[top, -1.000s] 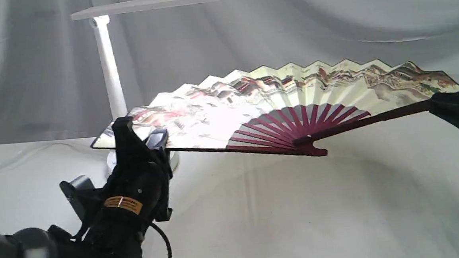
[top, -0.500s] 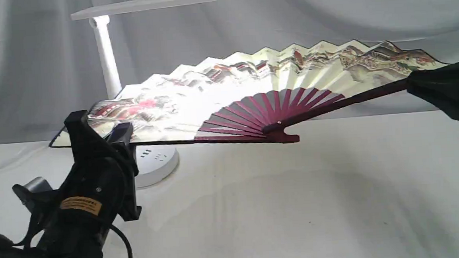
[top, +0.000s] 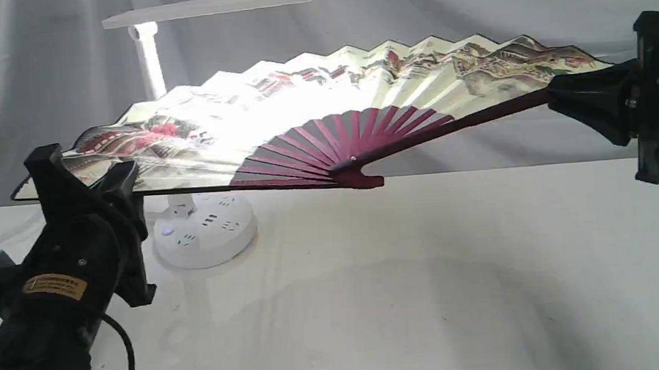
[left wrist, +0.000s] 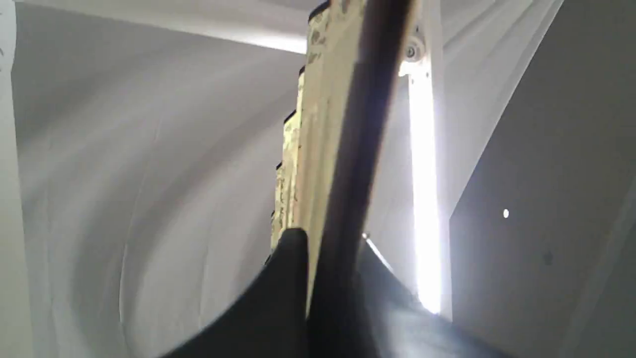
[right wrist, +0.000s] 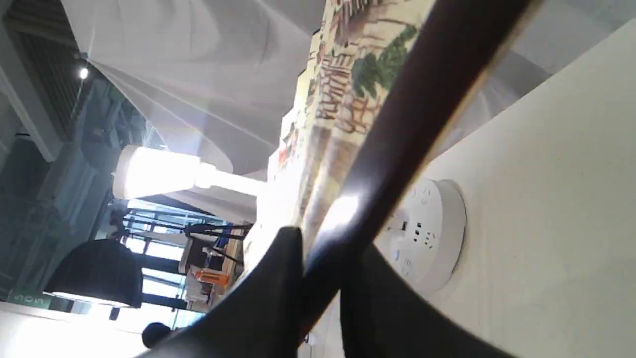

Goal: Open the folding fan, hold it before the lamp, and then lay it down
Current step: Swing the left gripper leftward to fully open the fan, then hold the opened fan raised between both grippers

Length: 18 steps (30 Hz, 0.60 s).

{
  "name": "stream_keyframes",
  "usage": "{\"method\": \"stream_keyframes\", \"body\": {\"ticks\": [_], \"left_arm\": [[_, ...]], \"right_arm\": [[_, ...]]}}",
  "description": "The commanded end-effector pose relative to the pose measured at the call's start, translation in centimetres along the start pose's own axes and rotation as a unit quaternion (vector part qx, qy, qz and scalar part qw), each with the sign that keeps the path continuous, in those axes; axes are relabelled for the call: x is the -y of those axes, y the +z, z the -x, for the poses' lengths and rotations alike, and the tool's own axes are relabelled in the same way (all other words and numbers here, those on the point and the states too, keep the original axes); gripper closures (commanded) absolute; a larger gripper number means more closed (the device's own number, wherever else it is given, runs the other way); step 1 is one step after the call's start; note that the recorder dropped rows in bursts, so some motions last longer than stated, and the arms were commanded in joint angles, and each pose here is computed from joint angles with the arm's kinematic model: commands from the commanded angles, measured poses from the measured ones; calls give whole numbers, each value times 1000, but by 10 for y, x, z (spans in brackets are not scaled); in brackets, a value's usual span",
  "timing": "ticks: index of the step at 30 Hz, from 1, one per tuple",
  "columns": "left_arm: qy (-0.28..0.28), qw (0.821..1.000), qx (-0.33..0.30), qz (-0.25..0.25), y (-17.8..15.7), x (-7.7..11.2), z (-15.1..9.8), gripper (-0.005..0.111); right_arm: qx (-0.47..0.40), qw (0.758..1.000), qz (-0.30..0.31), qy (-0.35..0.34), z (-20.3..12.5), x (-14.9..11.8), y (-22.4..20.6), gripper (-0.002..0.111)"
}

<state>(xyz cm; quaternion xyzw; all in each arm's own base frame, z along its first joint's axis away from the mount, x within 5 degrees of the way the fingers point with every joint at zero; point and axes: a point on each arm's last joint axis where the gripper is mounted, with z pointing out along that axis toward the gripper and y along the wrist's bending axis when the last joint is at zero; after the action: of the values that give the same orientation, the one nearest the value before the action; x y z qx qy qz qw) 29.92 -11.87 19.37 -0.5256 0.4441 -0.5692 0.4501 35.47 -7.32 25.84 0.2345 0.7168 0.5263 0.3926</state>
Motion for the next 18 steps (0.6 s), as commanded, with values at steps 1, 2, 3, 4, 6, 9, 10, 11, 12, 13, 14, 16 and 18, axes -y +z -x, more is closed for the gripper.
{"method": "stream_keyframes", "body": {"ticks": [1, 2, 3, 4, 6, 9, 10, 11, 12, 13, 14, 16, 18], "left_arm": [[-45, 997, 46, -53, 2, 18, 14, 107], [-44, 996, 48, -53, 2, 18, 15, 107], [-43, 996, 52, -54, 3, 18, 18, 107], [-42, 996, 53, -55, 4, 19, 20, 107], [-40, 996, 56, -57, 5, 19, 24, 107], [-45, 996, 55, -57, 5, 19, 24, 107], [-45, 996, 55, -57, 5, 19, 24, 107], [-45, 996, 57, -58, 5, 20, 25, 107], [-45, 995, 57, -61, 5, 22, 26, 107], [-45, 995, 60, -64, 6, 24, 28, 107], [-45, 995, 62, -69, 6, 27, 31, 107], [-44, 994, 65, -78, 6, 34, 35, 107], [-41, 993, 65, -89, 7, 40, 40, 107]], "right_arm": [[3, 999, -27, -35, -3, -3, 3, 108], [3, 999, -26, -35, -4, -4, 3, 108], [1, 999, -25, -32, -5, -6, 4, 108], [1, 999, -24, -34, -6, -8, 5, 108], [1, 999, -27, -36, -8, -10, 7, 108], [3, 999, -31, -43, -10, -15, 10, 108], [4, 998, -33, -46, -12, -17, 11, 108], [7, 998, -34, -48, -11, -19, 10, 108], [8, 998, -32, -51, -11, -21, 9, 108], [8, 998, -30, -53, -11, -23, 8, 108], [9, 998, -27, -55, -12, -26, 7, 108], [11, 998, -24, -61, -12, -31, 5, 108], [14, 998, -22, -64, -12, -35, 4, 108]]}}
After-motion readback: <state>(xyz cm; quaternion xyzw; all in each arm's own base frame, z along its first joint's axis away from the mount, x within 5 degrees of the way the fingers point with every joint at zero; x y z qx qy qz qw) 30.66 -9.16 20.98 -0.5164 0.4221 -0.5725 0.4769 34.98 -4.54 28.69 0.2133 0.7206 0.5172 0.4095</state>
